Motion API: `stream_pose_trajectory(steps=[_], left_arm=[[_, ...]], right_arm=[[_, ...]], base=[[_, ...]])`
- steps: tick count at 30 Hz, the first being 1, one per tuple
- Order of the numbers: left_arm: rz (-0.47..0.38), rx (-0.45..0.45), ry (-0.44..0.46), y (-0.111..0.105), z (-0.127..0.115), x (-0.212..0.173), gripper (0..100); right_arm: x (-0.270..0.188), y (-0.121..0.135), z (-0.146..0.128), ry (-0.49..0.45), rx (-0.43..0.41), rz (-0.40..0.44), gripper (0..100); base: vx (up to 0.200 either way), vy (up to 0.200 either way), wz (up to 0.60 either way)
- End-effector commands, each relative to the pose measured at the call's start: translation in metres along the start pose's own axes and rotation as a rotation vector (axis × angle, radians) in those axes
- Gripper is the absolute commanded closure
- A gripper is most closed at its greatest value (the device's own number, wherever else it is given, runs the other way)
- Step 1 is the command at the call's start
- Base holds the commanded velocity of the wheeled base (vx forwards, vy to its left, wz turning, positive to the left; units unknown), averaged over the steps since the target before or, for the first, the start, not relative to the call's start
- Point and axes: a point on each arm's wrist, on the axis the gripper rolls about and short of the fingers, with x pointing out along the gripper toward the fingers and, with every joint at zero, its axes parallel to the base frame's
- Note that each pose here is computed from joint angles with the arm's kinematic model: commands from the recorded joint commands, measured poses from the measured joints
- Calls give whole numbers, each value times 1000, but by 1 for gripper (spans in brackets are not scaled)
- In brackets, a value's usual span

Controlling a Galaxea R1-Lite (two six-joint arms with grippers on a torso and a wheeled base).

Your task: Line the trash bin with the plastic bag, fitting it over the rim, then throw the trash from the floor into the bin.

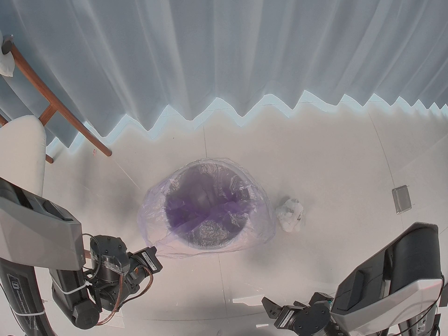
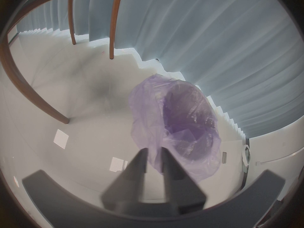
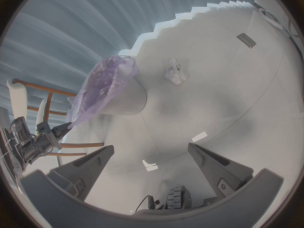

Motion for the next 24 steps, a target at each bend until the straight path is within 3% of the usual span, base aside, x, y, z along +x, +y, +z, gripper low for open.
stream_pose_trajectory(steps=[1, 6, 20, 24], left_arm=[[84, 26, 40, 12, -16, 6, 100], [189, 16, 14, 22, -29, 27, 100], [197, -5, -16, 24, -36, 57, 100], [207, 30, -16, 28, -41, 70, 100]], right_arm=[[-3, 1, -9, 25, -21, 12, 0], [-10, 4, -27, 66, -73, 42, 0], [-12, 4, -29, 66, -72, 45, 0], [-12, 4, -29, 66, -72, 45, 0]], base=[[0, 0, 0], [0, 0, 0], [0, 0, 0], [0, 0, 0]])
